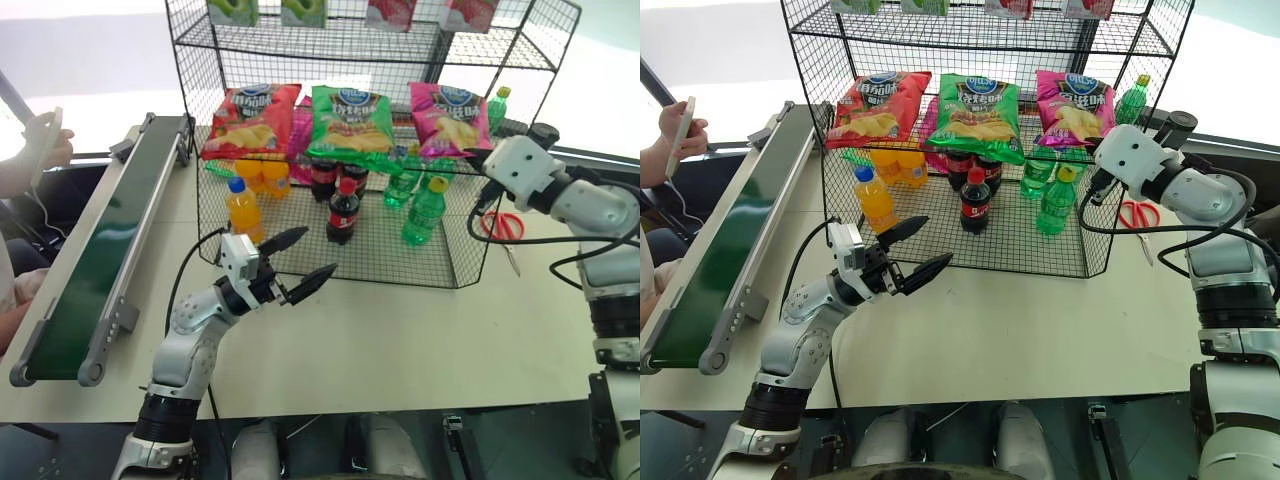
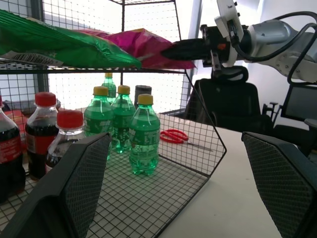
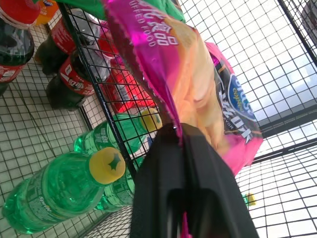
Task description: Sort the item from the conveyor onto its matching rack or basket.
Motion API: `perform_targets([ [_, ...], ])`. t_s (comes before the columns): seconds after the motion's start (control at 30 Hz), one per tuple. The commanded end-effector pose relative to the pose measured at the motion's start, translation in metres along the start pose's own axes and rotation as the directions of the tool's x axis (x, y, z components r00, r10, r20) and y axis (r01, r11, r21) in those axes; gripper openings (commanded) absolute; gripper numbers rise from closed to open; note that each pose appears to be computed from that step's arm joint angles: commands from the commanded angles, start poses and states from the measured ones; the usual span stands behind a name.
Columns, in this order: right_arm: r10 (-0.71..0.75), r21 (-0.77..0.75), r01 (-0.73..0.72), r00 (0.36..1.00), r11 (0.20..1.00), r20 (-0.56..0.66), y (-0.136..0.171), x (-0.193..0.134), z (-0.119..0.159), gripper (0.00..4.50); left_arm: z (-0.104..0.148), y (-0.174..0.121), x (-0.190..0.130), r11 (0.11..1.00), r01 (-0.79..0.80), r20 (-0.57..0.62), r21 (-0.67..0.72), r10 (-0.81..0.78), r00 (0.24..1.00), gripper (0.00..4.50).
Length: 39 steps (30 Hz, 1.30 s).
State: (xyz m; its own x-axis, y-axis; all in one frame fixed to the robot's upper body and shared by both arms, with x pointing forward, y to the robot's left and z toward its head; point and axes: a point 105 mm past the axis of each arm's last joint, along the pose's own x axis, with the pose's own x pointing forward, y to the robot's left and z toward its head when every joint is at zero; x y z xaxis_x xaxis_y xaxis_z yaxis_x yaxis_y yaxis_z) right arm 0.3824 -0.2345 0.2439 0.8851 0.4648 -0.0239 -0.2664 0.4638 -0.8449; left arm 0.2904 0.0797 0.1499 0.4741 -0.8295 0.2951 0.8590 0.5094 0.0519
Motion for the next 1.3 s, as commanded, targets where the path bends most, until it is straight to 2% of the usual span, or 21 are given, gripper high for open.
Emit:
perform_targets([
  [0.03,-0.036,-0.122,0.039,0.999,0.992,0.027,-0.018,-0.003,0.012,0.02,0.009,-0.003,0.001,0.999,0.01,0.031,0.03,-0.011,0.999,4.5],
  [0.23,-0.05,-0.25,0.051,0.999,0.967,0.008,-0.02,0.001,0.003,0.02,0.009,-0.004,0.003,0.999,0.014,0.034,0.031,-0.015,0.999,4.5],
  [0.47,-0.08,-0.279,0.079,0.997,0.957,0.008,-0.026,0.0,-0.001,0.02,0.009,-0.004,0.003,0.999,0.017,0.034,0.035,-0.018,0.999,4.5],
  [0.57,-0.06,-0.216,0.064,0.998,0.974,0.022,-0.024,-0.005,-0.001,0.9,0.008,-0.004,0.003,0.999,0.019,0.034,0.035,-0.021,0.999,4.5],
  [0.73,-0.039,-0.122,0.046,0.998,0.991,0.058,-0.022,-0.02,0.007,3.35,0.008,-0.002,0.001,0.999,0.009,0.03,0.033,-0.01,1.0,4.5],
  [0.77,-0.036,-0.105,0.043,0.997,0.994,0.064,-0.022,-0.022,0.009,3.35,0.008,-0.001,0.0,0.999,0.006,0.028,0.033,-0.007,1.0,4.5],
  [0.83,0.038,0.059,-0.047,0.988,0.997,0.151,-0.007,-0.033,0.025,3.35,0.009,-0.001,-0.005,0.999,0.012,0.009,0.046,-0.012,1.0,4.5],
  [0.9,0.018,0.165,-0.056,0.974,0.985,0.226,-0.005,-0.046,0.041,3.35,0.014,0.005,-0.013,0.998,-0.011,-0.013,0.062,0.012,1.0,4.5],
  [1.03,0.046,0.381,-0.204,0.922,0.902,0.384,0.016,-0.068,0.077,3.35,0.028,0.023,-0.033,0.994,-0.047,-0.09,0.094,0.056,0.994,4.5],
  [1.07,0.098,0.405,-0.269,0.913,0.874,0.395,0.033,-0.074,0.08,3.35,0.031,0.028,-0.041,0.993,-0.058,-0.126,0.107,0.071,0.989,4.5],
  [1.13,0.173,0.453,-0.349,0.906,0.82,0.386,0.061,-0.085,0.078,3.35,0.038,0.039,-0.056,0.979,-0.098,-0.182,0.181,0.131,0.974,4.5],
  [1.17,0.219,0.458,-0.388,0.899,0.8,0.379,0.072,-0.092,0.076,3.35,0.036,0.043,-0.065,0.983,-0.111,-0.232,0.145,0.143,0.962,4.5],
  [1.3,0.264,0.524,-0.407,0.907,0.748,0.328,0.082,-0.118,0.054,3.35,0.038,0.056,-0.1,0.977,-0.145,-0.353,0.155,0.192,0.916,4.5],
])
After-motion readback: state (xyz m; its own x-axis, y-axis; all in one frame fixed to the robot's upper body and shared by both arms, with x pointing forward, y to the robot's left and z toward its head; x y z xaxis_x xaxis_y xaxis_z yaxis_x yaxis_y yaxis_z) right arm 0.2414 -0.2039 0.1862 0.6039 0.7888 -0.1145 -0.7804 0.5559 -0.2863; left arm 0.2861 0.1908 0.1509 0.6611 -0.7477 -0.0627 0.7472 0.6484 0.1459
